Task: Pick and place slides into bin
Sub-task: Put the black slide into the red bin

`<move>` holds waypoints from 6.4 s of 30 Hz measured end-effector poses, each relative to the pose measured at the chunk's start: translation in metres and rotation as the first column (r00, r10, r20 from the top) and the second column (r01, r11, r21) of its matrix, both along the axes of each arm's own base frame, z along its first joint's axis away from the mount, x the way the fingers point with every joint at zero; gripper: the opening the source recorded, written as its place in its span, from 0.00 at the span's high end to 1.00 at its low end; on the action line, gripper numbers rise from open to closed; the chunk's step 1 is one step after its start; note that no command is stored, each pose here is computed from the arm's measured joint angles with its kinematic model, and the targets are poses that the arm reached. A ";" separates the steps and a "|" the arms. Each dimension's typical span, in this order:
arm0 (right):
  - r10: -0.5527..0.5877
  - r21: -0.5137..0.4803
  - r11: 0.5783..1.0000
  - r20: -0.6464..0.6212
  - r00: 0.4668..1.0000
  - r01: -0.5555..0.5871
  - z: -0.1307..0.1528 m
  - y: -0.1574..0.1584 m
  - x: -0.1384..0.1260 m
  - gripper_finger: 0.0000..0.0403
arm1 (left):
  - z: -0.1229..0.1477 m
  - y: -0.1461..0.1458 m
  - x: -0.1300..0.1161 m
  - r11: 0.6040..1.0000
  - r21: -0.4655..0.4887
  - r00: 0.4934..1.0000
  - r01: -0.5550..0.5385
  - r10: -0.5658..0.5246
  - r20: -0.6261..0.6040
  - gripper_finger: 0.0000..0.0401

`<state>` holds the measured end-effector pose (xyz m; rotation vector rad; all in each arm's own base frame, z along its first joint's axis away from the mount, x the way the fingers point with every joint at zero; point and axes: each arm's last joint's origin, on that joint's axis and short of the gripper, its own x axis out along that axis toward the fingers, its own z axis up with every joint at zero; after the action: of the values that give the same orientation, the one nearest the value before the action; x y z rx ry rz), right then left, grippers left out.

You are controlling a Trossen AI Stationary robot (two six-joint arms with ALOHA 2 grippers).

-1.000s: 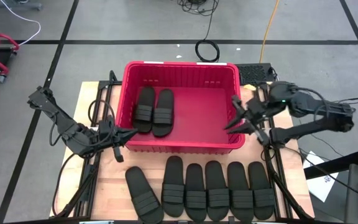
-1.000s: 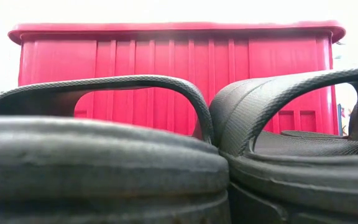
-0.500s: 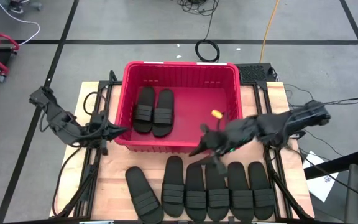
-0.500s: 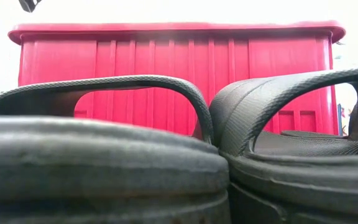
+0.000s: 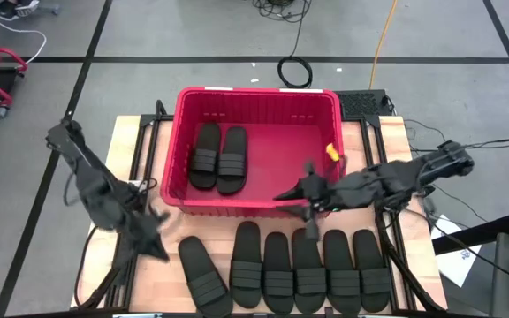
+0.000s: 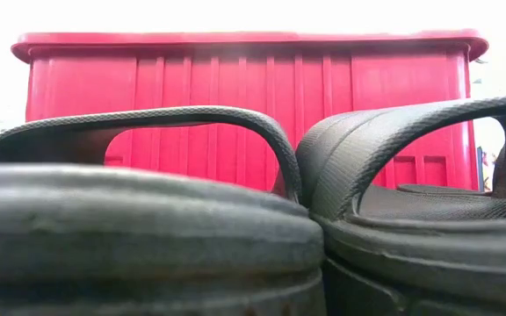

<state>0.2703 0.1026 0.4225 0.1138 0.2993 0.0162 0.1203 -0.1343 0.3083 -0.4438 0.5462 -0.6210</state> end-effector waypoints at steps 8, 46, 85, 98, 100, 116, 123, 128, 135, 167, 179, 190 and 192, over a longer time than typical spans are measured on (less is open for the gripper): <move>0.000 -0.059 0.998 -0.043 0.999 -0.002 0.021 -0.027 -0.057 0.98 | -0.039 -0.047 0.011 0.997 0.018 0.964 -0.081 0.083 -0.252 0.98; 0.063 -0.028 0.997 -0.091 0.994 -0.066 0.032 -0.053 -0.121 1.00 | -0.149 -0.075 0.092 0.970 0.061 0.744 -0.236 0.221 -0.630 0.15; 0.130 -0.223 0.965 -0.055 0.990 -0.139 0.038 -0.065 -0.152 1.00 | 0.134 -0.047 0.080 0.898 0.370 0.948 -0.239 0.297 -0.109 0.99; 0.145 -0.305 0.940 -0.046 0.988 -0.152 0.039 -0.068 -0.159 1.00 | 0.202 0.071 0.014 0.501 0.577 0.763 -0.645 0.464 0.450 0.99; 0.122 -0.330 0.935 -0.048 0.991 -0.131 0.039 -0.069 -0.158 1.00 | 0.199 0.090 -0.003 0.471 0.580 0.746 -0.665 0.462 0.480 0.99; -0.338 -0.277 0.898 0.061 0.939 0.341 0.047 -0.098 -0.153 1.00 | 0.155 0.137 -0.036 0.459 0.375 0.457 -0.805 0.078 0.886 1.00; -0.407 -0.308 0.860 0.067 0.911 0.407 0.048 -0.110 -0.138 1.00 | 0.122 0.172 0.027 0.712 0.384 0.611 -0.588 0.079 0.788 0.99; -0.379 -0.323 0.869 0.051 0.924 0.374 0.047 -0.119 -0.133 1.00 | 0.108 0.226 0.078 0.886 0.269 0.682 -0.378 0.070 0.728 0.99; -0.333 -0.276 0.904 0.027 0.943 0.327 0.045 -0.124 -0.132 1.00 | 0.086 0.290 0.157 0.996 0.091 0.863 -0.008 -0.040 0.504 1.00; -0.339 -0.295 0.912 -0.150 0.929 0.285 0.029 -0.124 -0.138 1.00 | -0.045 0.338 0.299 0.887 -0.390 0.969 0.245 -0.230 0.084 1.00; -0.340 -0.295 0.911 -0.147 0.929 0.287 0.029 -0.124 -0.138 1.00 | 0.058 0.323 0.274 0.985 -0.073 0.942 -0.155 0.169 0.291 1.00; -0.347 -0.342 0.896 -0.140 0.927 0.284 0.030 -0.127 -0.138 1.00 | 0.101 0.292 0.219 0.806 0.575 0.962 -0.142 0.249 -0.111 1.00; -0.362 -0.342 0.890 -0.130 0.923 0.301 0.031 -0.129 -0.138 1.00 | 0.090 0.292 0.227 0.800 0.589 0.973 -0.114 0.209 -0.095 1.00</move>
<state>0.1323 -0.0263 0.4533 -0.1559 0.4676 -0.3876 0.3477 0.1576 0.3985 0.0487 0.8052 -0.2266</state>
